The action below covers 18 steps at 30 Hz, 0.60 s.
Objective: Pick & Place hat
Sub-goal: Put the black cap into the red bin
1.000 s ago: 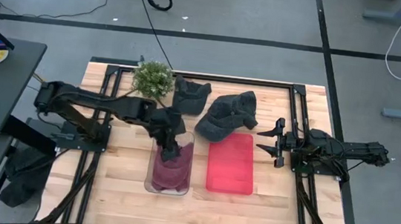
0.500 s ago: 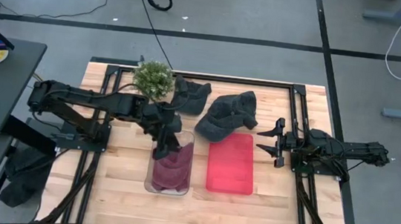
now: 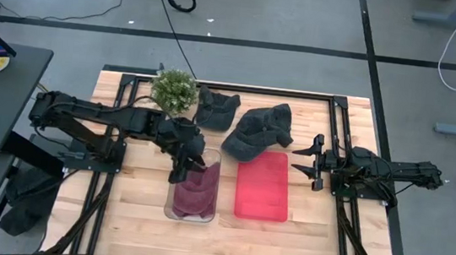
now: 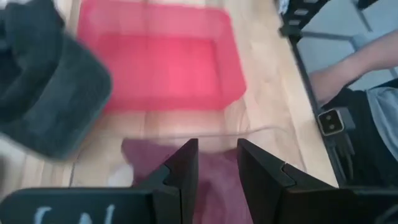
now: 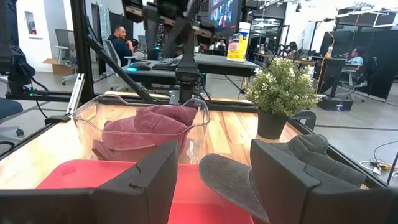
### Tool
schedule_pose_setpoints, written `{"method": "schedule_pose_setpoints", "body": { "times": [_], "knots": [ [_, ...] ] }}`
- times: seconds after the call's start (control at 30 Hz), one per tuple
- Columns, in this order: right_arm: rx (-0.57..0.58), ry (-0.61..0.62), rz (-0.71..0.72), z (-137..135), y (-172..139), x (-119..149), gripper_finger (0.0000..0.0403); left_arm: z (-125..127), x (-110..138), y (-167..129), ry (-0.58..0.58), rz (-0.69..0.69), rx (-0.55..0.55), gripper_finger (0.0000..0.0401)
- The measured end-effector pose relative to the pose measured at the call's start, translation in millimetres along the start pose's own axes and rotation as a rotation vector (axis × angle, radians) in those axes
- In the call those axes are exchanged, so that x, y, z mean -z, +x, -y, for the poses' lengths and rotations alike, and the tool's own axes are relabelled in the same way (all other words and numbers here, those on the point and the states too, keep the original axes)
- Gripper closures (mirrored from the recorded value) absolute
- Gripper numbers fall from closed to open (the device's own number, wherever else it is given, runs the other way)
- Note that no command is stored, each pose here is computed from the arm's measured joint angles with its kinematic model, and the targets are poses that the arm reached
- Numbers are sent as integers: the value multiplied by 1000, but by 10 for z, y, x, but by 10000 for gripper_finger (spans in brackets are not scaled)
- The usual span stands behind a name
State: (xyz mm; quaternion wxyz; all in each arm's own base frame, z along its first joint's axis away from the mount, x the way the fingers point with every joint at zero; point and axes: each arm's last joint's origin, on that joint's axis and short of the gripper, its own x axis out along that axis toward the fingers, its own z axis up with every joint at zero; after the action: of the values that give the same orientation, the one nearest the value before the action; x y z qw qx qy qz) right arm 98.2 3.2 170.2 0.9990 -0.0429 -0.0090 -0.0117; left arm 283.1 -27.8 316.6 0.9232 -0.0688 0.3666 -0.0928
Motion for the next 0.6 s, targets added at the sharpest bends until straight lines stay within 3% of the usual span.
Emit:
{"method": "schedule_pose_setpoints", "body": {
  "times": [0.27,0.6],
  "knots": [
    [-1,0,1,0,0,-1,198,82,212,-201,105,102,27,286],
    [-1,-1,-8,-1,4,6,198,-3,723,-527,168,306,13,286]
  ]
}}
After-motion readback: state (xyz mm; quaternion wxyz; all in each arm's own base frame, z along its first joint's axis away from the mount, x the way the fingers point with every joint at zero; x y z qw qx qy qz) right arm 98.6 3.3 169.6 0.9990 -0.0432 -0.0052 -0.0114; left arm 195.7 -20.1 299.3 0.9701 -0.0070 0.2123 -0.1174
